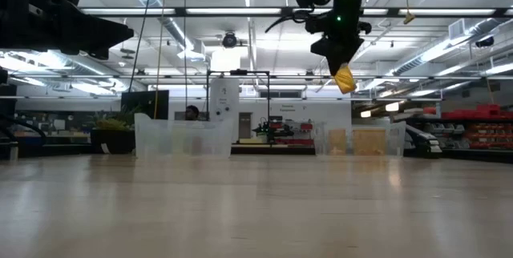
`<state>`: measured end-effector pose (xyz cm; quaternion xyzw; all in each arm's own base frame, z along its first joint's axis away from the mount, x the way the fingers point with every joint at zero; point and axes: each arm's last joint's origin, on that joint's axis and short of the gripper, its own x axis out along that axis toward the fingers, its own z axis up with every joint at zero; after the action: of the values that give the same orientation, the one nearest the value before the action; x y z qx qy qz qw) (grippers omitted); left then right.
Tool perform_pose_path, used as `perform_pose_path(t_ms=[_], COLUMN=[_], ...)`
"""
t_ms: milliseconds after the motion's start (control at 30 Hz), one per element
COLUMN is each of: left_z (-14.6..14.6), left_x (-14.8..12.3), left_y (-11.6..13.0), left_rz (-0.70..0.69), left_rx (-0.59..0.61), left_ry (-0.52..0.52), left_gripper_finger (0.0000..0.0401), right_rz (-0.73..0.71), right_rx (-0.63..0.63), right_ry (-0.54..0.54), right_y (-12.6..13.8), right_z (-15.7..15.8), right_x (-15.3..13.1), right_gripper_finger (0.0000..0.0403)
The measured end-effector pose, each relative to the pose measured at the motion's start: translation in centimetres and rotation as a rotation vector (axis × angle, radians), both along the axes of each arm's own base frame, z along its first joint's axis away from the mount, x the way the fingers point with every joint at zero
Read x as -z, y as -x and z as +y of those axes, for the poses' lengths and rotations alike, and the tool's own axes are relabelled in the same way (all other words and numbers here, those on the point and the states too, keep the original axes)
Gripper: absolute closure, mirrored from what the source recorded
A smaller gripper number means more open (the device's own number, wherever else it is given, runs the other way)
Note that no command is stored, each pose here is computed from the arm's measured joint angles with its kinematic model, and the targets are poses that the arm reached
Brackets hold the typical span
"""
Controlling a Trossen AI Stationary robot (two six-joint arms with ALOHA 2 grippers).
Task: Pick and place medicine bottles into bin by pill shape (circle, oval)
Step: Put the large orange pill bottle into the right transparent bin
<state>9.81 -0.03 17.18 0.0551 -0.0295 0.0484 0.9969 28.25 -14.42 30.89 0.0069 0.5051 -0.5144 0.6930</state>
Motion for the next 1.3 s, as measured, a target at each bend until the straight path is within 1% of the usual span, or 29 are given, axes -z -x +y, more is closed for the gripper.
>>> perform_pose_path(t_ms=[200, 367, 533, 700, 800, 1033, 1300], left_z=[0.0, 0.0, 0.0, 0.0, 0.0, 0.0, 0.0], left_x=[0.0, 0.0, 0.0, 0.0, 0.0, 0.0, 0.0], left_y=[0.0, 0.0, 0.0, 0.0, 0.0, 0.0, 0.0], left_rz=[0.000, 0.000, 0.000, -0.001, -0.001, -0.001, 0.000], left_rx=[0.000, 0.000, 0.000, 0.000, 0.001, 0.000, 0.001], left_ry=[0.000, 0.000, 0.000, 0.000, 0.000, 0.000, 0.000], left_gripper_finger=[0.0309, 0.0311, 0.0306, 0.0309, 0.0312, 0.0310, 0.0312], right_rz=[-0.009, -0.013, -0.056, -0.105, -0.133, -0.120, -0.165], right_rx=[0.076, 0.096, 0.100, 0.101, 0.101, 0.120, 0.118], right_ry=[-0.001, -0.001, -0.037, -0.066, -0.093, -0.123, -0.119], right_y=[1.0, 1.5, 2.0, 2.7, 3.1, 4.2, 4.4], right_z=[-2.0, -3.2, -4.6, -5.7, -6.0, -6.1, -6.2], right_x=[0.1, 1.4, 3.7, 6.3, 7.7, 9.9, 11.1], right_gripper_finger=[0.0170, 0.0170, 0.0170, 0.0170, 0.0170, 0.0170, 0.0170])
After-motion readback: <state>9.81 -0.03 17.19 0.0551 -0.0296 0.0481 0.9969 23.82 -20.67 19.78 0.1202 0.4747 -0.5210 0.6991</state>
